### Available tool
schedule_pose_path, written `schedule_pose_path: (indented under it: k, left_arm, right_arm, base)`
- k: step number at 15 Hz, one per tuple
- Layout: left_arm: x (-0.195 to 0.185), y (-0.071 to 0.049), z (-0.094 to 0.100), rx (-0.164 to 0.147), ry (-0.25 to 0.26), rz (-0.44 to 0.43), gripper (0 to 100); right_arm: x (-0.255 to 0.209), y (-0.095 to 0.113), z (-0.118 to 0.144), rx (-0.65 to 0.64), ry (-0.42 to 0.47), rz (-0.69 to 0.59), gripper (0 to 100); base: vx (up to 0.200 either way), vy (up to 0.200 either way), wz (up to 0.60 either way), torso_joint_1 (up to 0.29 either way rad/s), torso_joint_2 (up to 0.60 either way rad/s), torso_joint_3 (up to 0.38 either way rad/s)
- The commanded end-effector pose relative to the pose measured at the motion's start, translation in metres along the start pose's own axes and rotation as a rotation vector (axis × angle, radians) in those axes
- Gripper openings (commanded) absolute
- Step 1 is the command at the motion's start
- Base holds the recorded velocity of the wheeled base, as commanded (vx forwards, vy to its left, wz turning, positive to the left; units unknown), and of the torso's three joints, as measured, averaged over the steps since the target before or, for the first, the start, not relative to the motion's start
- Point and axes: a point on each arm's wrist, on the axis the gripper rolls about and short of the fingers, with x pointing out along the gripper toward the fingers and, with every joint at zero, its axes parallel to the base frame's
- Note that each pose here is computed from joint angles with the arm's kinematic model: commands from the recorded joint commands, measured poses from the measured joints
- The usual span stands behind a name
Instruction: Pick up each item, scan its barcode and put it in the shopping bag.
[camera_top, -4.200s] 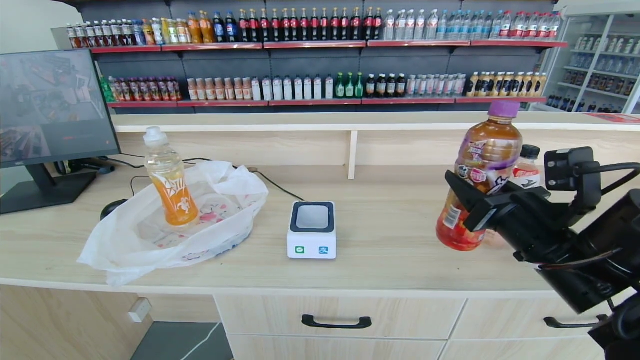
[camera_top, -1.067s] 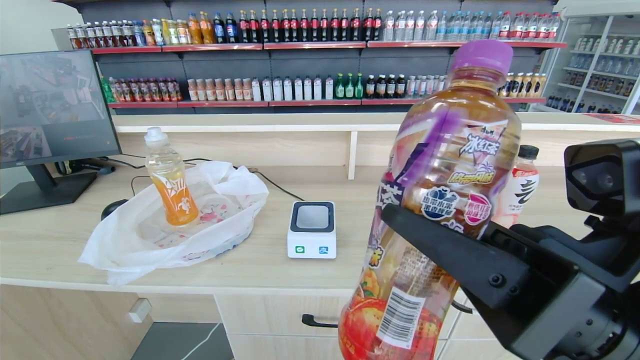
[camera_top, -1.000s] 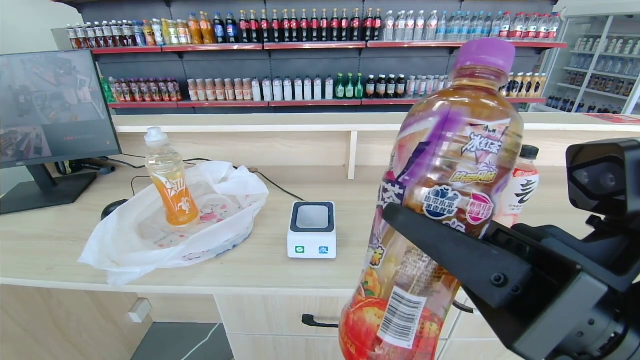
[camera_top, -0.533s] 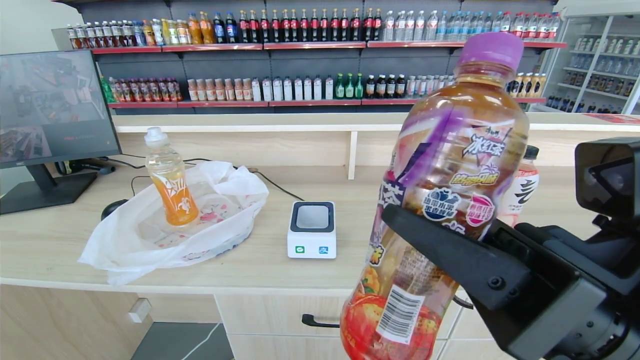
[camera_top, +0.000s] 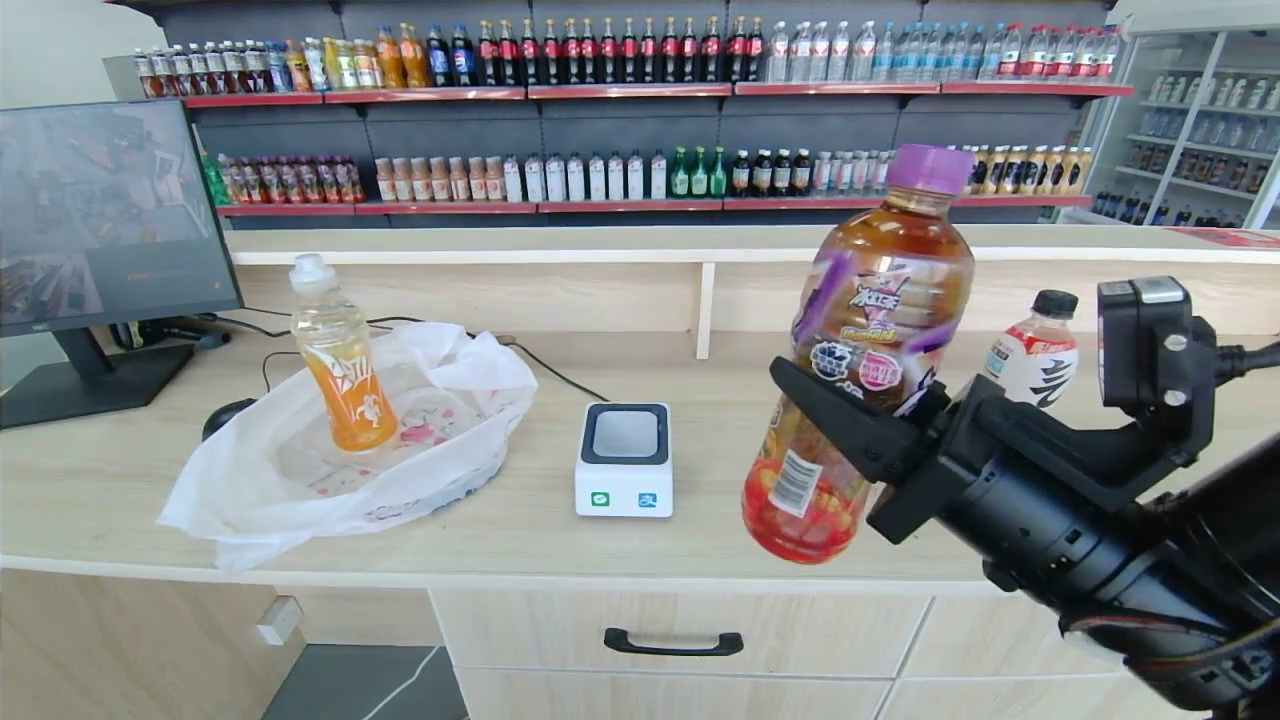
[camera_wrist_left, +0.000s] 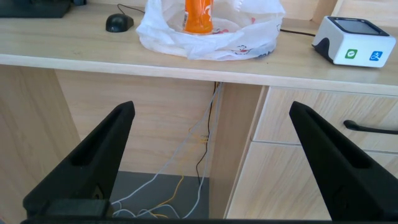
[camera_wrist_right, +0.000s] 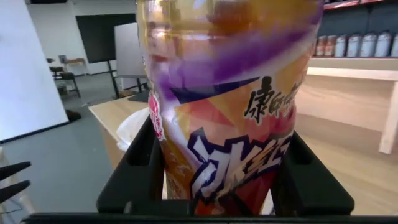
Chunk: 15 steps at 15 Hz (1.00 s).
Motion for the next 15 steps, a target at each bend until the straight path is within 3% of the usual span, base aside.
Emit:
schedule_pose_path:
  k: [1, 3, 6, 8, 15]
  left_arm:
    - [0.0, 0.0, 0.0, -0.001, -0.001, 0.0, 100]
    - [0.0, 0.0, 0.0, -0.001, -0.001, 0.0, 100]
    - [0.0, 0.0, 0.0, 0.0, -0.001, 0.0, 100]
    - [0.0, 0.0, 0.0, -0.001, -0.001, 0.001, 100]
    - [0.0, 0.0, 0.0, 0.0, 0.001, 0.0, 100]
  right_arm:
    - [-0.001, -0.009, -0.006, -0.034, 0.02, -0.077, 0]
    - [-0.003, -0.013, -0.007, -0.103, 0.021, -0.208, 0]
    - [-0.003, -0.017, -0.014, -0.14, 0.047, -0.258, 0]
    - [0.005, -0.031, -0.016, -0.174, 0.043, -0.304, 0]
    - [0.019, -0.034, -0.021, -0.17, 0.033, -0.303, 0]
  base:
    - [0.0, 0.0, 0.0, 0.0, 0.0, 0.0]
    - [0.0, 0.0, 0.0, 0.0, 0.0, 0.0]
    - [0.0, 0.0, 0.0, 0.0, 0.0, 0.0]
    - [0.0, 0.0, 0.0, 0.0, 0.0, 0.0]
    - [0.0, 0.0, 0.0, 0.0, 0.0, 0.0]
